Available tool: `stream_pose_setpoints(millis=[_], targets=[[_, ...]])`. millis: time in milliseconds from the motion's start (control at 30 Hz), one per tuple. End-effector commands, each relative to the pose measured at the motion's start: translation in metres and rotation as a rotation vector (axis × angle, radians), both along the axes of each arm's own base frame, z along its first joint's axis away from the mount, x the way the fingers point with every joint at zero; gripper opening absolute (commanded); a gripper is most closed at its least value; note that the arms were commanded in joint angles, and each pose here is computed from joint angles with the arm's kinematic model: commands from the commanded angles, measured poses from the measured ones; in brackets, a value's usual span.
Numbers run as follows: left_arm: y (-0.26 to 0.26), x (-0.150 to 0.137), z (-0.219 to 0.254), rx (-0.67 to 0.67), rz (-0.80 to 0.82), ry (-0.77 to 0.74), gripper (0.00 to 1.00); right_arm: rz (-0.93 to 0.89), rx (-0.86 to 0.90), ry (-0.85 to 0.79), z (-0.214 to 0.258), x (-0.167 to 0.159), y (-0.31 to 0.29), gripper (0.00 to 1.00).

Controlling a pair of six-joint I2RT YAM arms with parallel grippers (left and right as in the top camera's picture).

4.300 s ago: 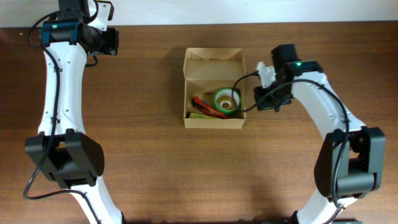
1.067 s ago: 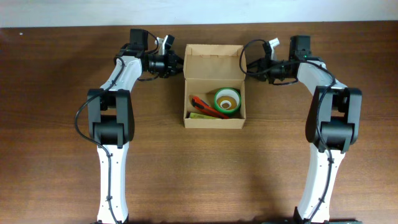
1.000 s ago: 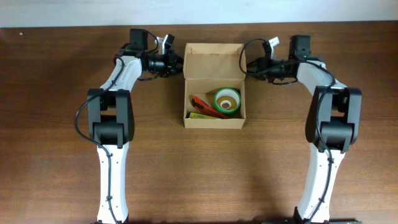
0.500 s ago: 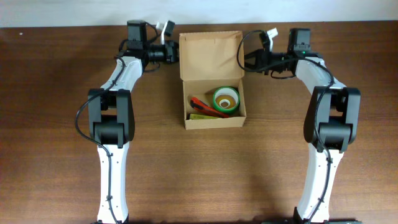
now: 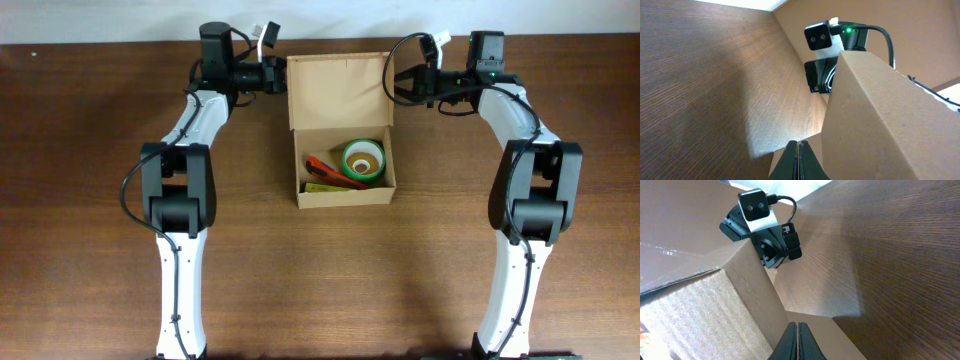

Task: Pack container
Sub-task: 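Bring both grippers to the lid's back edge on either side, then swing the lid forward with both grippers to close the box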

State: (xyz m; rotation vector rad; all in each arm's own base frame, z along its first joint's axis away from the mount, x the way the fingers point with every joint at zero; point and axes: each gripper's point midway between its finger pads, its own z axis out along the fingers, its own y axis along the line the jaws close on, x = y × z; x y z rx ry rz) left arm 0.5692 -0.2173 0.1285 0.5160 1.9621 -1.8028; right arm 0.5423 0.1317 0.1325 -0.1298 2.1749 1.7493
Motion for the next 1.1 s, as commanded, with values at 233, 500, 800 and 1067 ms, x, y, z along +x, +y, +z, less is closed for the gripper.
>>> stream_pose_setpoints(millis=[233, 500, 800, 1067], targets=[[0.005, -0.015, 0.085, -0.032, -0.046, -0.157, 0.02, 0.013, -0.002, -0.106, 0.057, -0.004, 0.004, 0.04], [-0.004, -0.023, 0.098, -0.038, -0.074, -0.179, 0.02, -0.04, -0.112, -0.114, 0.063, -0.01, -0.001, 0.04], [-0.011, -0.03, 0.101, 0.009, -0.042, -0.195, 0.02, -0.058, -0.333, -0.144, 0.067, -0.033, -0.011, 0.04], [-0.003, -0.077, 0.077, 0.274, -0.042, -0.236, 0.02, -0.013, -0.374, -0.128, 0.067, -0.049, -0.006, 0.04]])
